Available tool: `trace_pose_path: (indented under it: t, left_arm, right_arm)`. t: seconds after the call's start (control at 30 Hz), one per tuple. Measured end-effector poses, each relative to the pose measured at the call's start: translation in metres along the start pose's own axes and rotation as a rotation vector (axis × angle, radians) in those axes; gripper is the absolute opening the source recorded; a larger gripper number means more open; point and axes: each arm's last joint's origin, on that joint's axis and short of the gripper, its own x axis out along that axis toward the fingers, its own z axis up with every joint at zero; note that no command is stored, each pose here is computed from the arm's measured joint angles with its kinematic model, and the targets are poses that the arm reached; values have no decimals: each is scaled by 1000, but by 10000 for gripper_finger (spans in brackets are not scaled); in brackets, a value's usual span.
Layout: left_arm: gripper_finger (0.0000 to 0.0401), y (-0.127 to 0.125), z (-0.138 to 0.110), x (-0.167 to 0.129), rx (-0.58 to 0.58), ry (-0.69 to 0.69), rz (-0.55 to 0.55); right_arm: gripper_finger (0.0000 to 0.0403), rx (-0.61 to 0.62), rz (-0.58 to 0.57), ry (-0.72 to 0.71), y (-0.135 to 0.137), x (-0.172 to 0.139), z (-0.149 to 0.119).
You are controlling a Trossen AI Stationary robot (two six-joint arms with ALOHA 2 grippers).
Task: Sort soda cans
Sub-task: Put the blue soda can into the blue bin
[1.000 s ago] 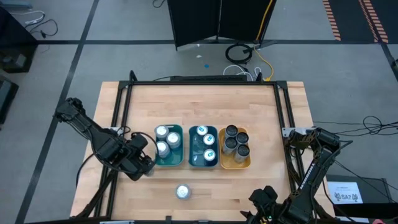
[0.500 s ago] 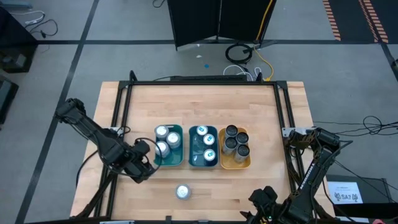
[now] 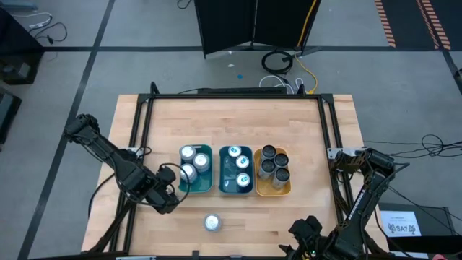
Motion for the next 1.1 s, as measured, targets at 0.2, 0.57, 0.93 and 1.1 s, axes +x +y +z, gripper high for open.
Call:
trace_pose_path:
  t: [0.2, 0.57, 0.93, 1.1]
  left_arm:
    - [329, 0, 0, 1, 0, 3, -3]
    - [329, 3, -3, 16, -6, 57, 8]
    - [272, 3, -2, 16, -4, 52, 9]
    - [256, 3, -2, 16, -5, 51, 10]
  right_arm:
    - [322, -2, 0, -1, 0, 0, 0]
    - [322, -3, -1, -2, 0, 0, 0]
    - [322, -8, -3, -3, 0, 0, 0]
    - [322, -14, -11, -4, -1, 0, 0]
